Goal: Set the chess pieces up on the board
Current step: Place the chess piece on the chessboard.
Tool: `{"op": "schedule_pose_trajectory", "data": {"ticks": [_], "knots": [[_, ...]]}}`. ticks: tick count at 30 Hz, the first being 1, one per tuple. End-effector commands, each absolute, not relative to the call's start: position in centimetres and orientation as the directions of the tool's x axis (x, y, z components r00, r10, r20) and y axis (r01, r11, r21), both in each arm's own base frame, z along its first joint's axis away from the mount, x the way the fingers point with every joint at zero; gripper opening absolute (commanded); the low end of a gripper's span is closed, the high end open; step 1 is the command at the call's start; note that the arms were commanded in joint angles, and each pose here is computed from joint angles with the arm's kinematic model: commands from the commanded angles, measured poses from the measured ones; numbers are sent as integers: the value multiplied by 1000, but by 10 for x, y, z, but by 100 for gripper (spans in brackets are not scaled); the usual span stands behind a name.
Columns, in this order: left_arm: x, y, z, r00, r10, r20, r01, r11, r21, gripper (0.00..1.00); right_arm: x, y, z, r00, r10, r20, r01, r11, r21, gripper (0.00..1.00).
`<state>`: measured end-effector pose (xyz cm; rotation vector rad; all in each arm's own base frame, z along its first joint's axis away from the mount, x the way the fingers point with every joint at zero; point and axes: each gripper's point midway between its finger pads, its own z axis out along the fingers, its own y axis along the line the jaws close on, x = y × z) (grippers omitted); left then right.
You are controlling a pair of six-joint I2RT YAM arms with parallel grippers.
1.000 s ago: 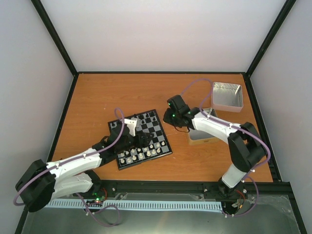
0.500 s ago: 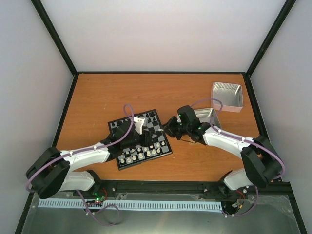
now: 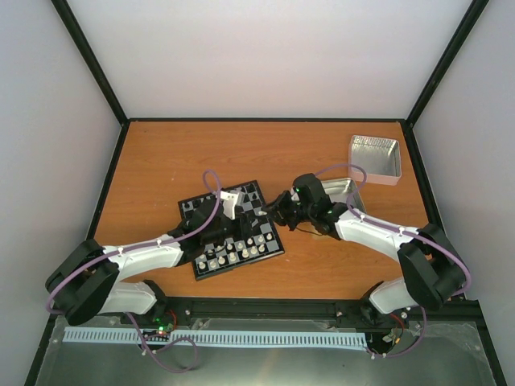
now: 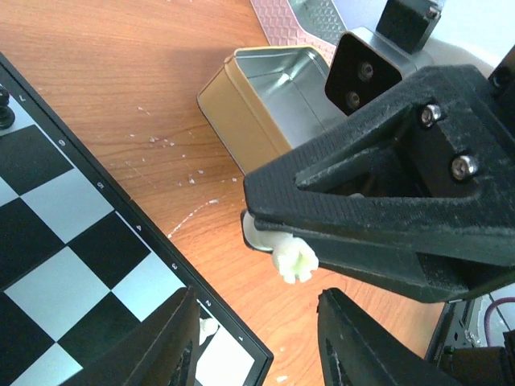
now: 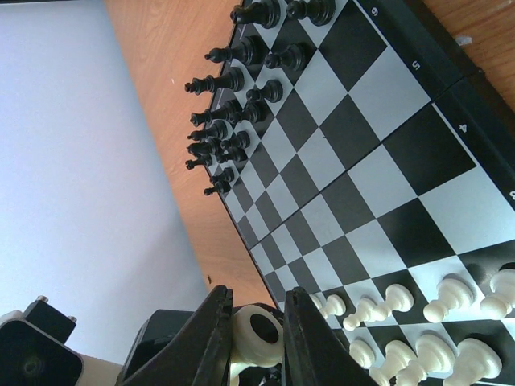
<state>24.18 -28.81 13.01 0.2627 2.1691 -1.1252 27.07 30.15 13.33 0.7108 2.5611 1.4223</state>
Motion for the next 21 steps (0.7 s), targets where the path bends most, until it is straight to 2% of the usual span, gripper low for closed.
{"op": "schedule_pose_trajectory", "data": {"ticks": [1,7,14,21], "knots": [[258,-290,157,-701,-180,-690,475,604,-640,41,266,307,136,-897,427,114,319,448,835,15],[262,-291,162,-685,-187,-704,481,610,-630,38,263,309,135,-904,413,115,312,451,836,15],[265,-296,164,-685,-179,-706,491,603,-629,30,261,309,131,-908,404,113,311,468,827,16],[265,-299,161,-684,-155,-713,505,605,-616,14,260,310,128,-909,399,121,314,465,828,15]]}}
